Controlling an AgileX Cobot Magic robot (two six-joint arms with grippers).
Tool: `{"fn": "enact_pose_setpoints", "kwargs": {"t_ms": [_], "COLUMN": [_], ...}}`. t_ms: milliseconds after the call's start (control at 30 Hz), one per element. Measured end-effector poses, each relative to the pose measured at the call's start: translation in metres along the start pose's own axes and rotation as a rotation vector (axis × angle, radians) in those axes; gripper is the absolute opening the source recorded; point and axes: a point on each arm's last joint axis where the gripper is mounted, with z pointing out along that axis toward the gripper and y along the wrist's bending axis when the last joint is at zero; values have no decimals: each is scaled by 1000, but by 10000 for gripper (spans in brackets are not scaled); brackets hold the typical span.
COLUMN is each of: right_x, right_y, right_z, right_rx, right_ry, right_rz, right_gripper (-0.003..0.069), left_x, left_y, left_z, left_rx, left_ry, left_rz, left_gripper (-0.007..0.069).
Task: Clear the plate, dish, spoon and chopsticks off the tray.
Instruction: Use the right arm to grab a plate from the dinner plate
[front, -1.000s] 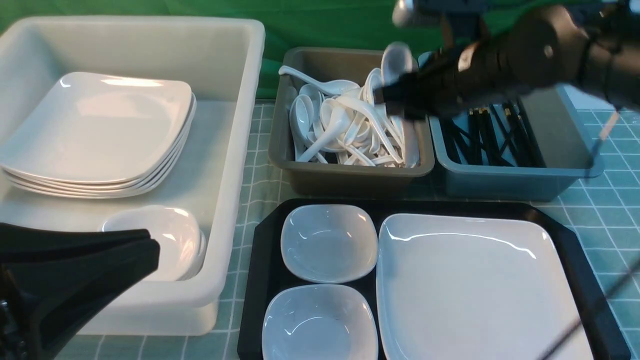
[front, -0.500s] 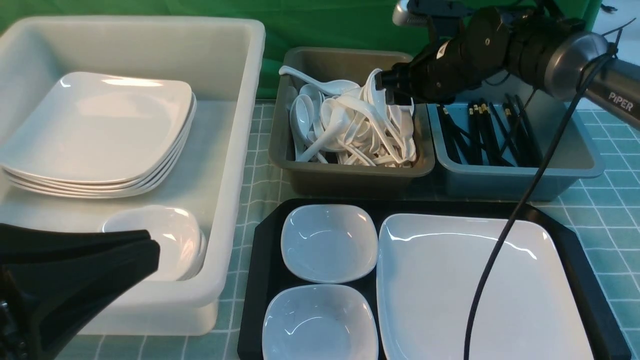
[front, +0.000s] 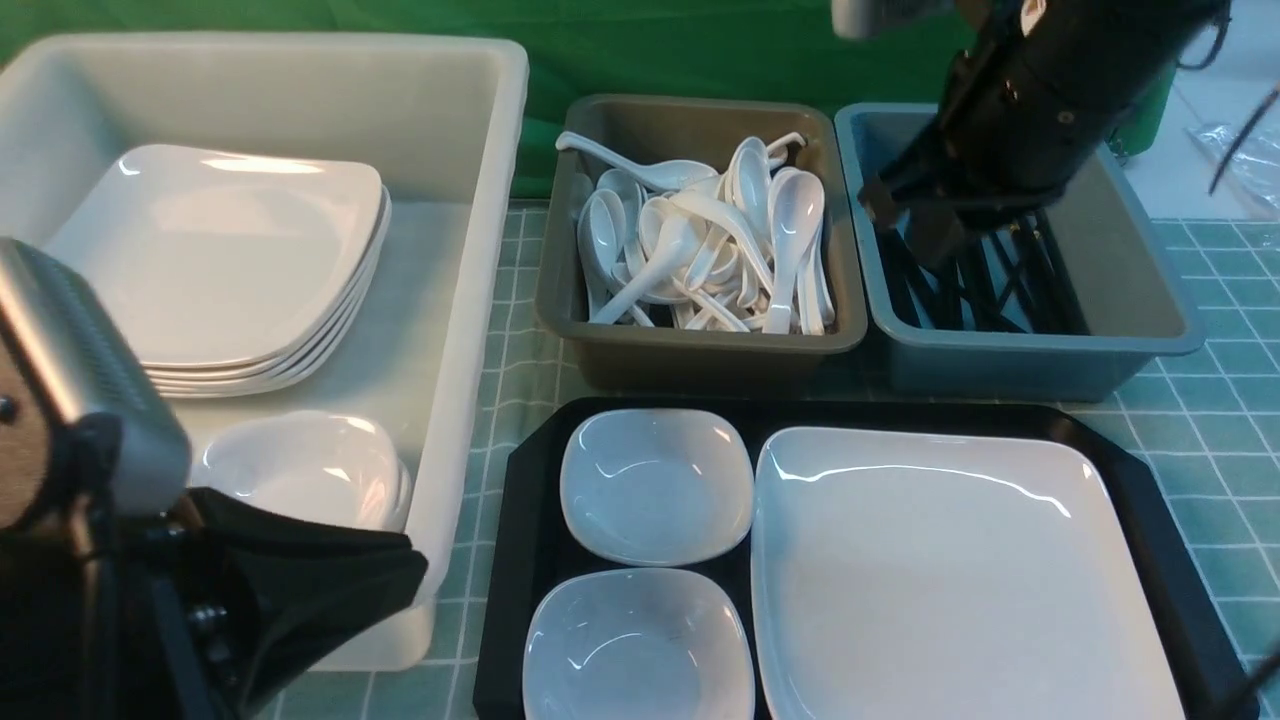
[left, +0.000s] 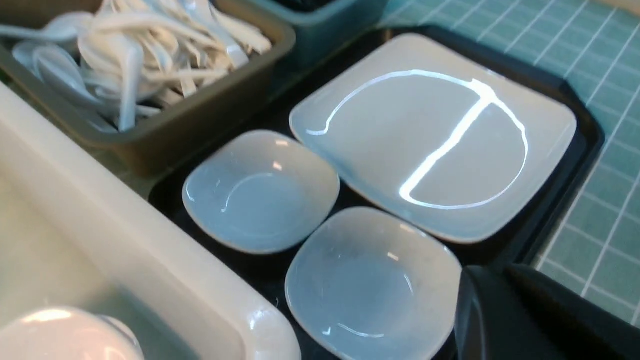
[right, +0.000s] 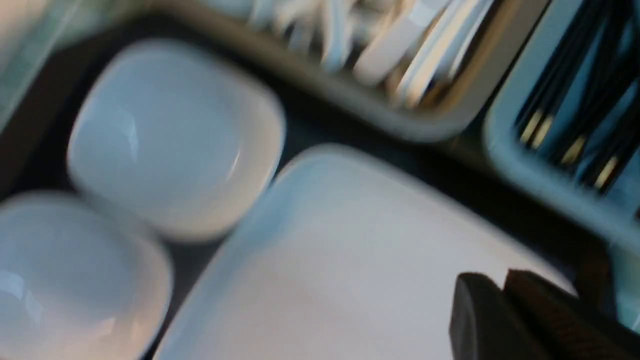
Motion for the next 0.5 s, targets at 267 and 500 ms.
{"fn": "enact_pose_setpoints", "kwargs": {"t_ms": [267, 500], "right_x": [102, 132], "right_y": [91, 129], "right_z": [40, 90], "right_rx": [49, 15], "right_ry": [245, 166], "right_rz": [-182, -212], "right_gripper": [251, 491], "left_x": [0, -3], "left_y": [0, 0], "left_z": [4, 4], "left_rx": [13, 7], "left_ry": [10, -19], "left_rz": [36, 47], "left_gripper": [28, 31]}}
